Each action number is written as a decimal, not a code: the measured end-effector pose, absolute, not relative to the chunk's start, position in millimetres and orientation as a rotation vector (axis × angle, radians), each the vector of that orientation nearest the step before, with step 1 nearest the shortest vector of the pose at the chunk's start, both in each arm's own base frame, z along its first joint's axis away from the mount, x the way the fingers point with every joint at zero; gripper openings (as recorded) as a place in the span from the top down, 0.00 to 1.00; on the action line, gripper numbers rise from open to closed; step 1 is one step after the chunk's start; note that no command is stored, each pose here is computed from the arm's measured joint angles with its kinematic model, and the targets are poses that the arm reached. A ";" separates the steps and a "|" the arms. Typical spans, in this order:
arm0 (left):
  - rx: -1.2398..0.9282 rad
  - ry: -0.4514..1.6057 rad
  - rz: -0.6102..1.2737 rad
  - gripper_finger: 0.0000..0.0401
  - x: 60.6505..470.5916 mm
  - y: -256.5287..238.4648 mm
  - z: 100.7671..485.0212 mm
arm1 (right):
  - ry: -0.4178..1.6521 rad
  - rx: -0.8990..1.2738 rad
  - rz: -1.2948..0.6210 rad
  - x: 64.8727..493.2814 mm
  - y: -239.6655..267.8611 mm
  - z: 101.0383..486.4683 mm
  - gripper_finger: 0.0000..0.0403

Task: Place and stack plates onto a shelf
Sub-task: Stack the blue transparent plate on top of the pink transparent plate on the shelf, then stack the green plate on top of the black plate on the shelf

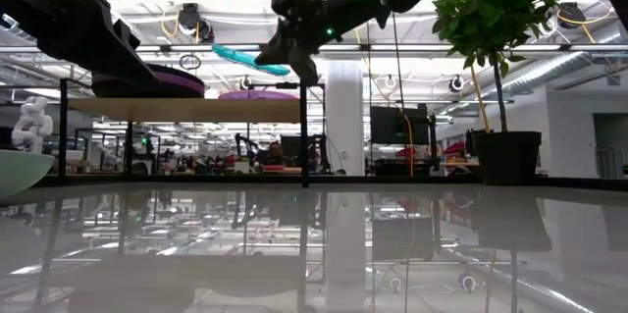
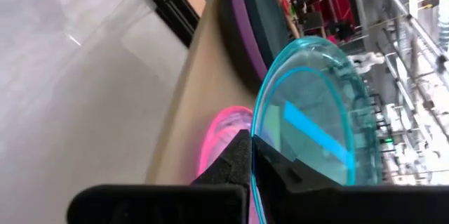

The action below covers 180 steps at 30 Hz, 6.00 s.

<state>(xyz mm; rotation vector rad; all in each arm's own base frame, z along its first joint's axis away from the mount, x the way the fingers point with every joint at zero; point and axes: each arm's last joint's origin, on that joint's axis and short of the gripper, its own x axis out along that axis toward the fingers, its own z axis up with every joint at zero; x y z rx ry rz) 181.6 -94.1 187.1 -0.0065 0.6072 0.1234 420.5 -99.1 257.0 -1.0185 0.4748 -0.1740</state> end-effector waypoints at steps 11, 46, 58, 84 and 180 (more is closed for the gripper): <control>-0.004 0.610 0.122 0.91 181.5 -94.1 187.0 | 0.475 -0.913 -0.143 420.2 -105.6 250.7 1.00; -0.020 0.642 0.121 0.91 179.6 -93.4 184.5 | 0.432 -0.749 -0.155 415.9 -120.5 252.7 0.74; -0.109 0.732 -0.018 0.91 172.7 -103.8 181.0 | 0.486 -0.594 -0.073 399.8 -47.6 283.9 0.74; -0.094 1.171 0.084 0.55 134.6 -95.4 158.6 | 0.682 -0.442 0.047 314.6 70.1 242.5 0.74; -0.094 0.726 0.946 0.99 152.9 59.6 421.2 | 0.538 -0.448 0.043 263.2 99.0 280.9 0.74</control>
